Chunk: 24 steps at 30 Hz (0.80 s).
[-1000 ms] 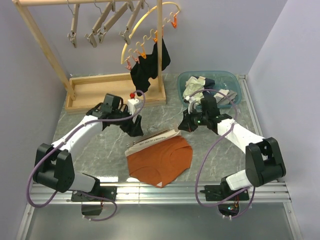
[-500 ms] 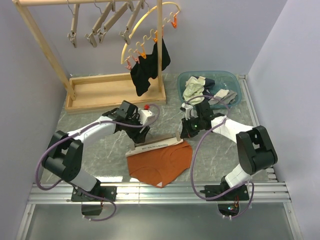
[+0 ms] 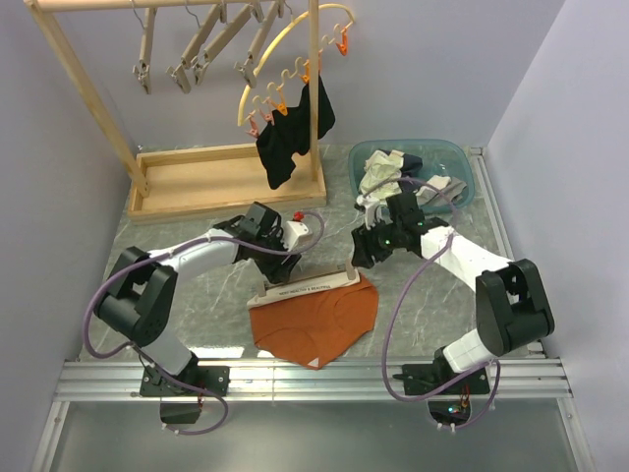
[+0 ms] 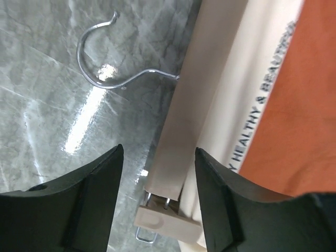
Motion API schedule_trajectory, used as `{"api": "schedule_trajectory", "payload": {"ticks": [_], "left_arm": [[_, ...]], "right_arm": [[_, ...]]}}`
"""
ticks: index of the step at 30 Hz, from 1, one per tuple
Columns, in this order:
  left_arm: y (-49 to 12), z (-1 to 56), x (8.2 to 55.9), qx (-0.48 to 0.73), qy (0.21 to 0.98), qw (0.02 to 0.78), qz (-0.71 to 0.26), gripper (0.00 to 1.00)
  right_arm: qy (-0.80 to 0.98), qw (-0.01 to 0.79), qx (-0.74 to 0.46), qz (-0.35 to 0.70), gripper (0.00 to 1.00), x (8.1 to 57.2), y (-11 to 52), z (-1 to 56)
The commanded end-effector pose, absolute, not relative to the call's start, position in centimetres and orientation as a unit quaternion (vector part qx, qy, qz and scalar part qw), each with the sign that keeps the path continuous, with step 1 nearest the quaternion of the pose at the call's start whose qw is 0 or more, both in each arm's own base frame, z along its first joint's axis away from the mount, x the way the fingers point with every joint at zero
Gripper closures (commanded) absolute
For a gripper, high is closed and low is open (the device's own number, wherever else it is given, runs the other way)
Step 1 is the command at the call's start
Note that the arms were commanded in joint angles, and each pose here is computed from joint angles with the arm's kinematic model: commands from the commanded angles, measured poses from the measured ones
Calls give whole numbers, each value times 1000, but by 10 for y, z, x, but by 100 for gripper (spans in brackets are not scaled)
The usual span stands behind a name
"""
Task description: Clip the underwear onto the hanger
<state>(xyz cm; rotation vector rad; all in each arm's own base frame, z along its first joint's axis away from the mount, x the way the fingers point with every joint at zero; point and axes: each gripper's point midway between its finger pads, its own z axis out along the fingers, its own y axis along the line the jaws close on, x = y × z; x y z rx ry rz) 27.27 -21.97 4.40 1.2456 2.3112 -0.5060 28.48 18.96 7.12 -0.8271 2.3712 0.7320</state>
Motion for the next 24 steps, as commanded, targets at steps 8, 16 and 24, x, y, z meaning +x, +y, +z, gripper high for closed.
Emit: {"api": "schedule_trajectory", "payload": {"ticks": [8,16,24], "left_arm": [[-209,185,304,338,793,381,-334,34],[-182,241,294,253,783,416,-387,31],[-163,260,298,209,779,446,-388,30]], "right_arm": [[772,310,-500,240,38,313,239,119],[723,253,-610,204,39,298,270,80],[713,234,-635,185,41,303,284,54]]}}
